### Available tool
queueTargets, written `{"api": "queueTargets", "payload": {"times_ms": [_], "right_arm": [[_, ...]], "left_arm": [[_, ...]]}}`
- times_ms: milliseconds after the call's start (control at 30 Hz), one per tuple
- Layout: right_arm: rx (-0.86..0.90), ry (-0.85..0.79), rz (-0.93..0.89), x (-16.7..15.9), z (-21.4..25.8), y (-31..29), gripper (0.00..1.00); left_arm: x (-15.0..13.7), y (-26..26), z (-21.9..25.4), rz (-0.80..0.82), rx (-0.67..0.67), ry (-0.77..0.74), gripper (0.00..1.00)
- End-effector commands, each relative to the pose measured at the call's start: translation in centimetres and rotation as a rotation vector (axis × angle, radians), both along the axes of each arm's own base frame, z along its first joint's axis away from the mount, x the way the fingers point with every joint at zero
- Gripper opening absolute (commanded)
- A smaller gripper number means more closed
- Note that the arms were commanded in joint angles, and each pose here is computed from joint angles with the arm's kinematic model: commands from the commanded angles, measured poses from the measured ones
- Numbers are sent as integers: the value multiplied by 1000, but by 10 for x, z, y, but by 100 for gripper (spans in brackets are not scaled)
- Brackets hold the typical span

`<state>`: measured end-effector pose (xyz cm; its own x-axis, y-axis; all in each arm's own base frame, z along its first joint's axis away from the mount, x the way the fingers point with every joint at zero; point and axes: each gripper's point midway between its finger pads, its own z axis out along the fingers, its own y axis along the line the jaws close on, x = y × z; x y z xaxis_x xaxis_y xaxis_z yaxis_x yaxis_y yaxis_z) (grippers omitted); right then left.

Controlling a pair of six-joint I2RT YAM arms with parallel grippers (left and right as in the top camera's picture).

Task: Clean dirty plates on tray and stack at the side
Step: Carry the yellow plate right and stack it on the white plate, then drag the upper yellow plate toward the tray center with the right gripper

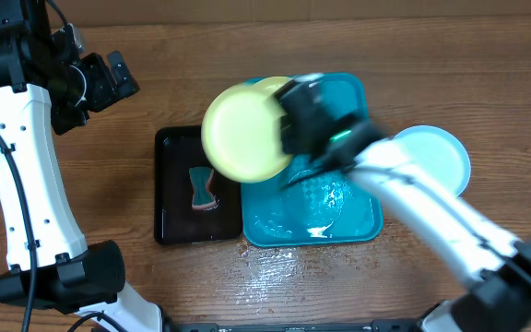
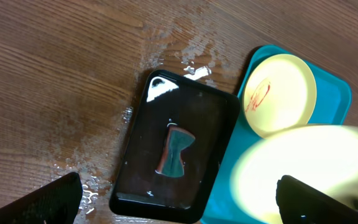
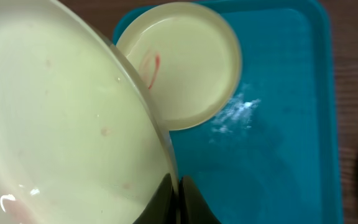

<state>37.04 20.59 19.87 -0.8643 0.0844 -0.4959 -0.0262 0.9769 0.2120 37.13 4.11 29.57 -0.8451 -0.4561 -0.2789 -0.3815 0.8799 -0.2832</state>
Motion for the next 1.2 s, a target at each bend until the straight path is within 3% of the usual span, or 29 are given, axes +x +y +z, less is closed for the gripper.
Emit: {"api": "queueTargets", "payload": {"times_ms": [0, 100, 267, 467, 600, 633, 733, 767, 867, 1033, 1167], "right_arm": [[206, 32, -111, 8, 38, -56, 4], [149, 99, -340, 16, 18, -152, 4], [126, 280, -623, -12, -31, -262, 4], [138, 456, -771, -59, -102, -308, 4], [143, 487, -779, -71, -125, -305, 4], [143, 486, -779, -71, -126, -305, 10], [190, 427, -701, -56, -106, -297, 34], [221, 393, -658, -49, -94, -290, 38], [261, 285, -526, -33, -57, -268, 40], [265, 75, -155, -12, 3, -195, 40], [196, -7, -3, 1, 12, -146, 40]], "left_arm": [[-2, 2, 10, -8, 18, -33, 100], [-2, 2, 10, -8, 18, -33, 100], [-2, 2, 10, -8, 18, -33, 100], [-2, 2, 10, -8, 18, -33, 100], [-2, 2, 10, -8, 18, -33, 100], [-2, 2, 10, -8, 18, -33, 100], [-2, 2, 10, -8, 18, -33, 100], [-2, 2, 10, -8, 18, -33, 100], [-2, 2, 10, -8, 18, -33, 100], [-2, 2, 10, -8, 18, -33, 100], [-2, 2, 10, -8, 18, -33, 100]]}}
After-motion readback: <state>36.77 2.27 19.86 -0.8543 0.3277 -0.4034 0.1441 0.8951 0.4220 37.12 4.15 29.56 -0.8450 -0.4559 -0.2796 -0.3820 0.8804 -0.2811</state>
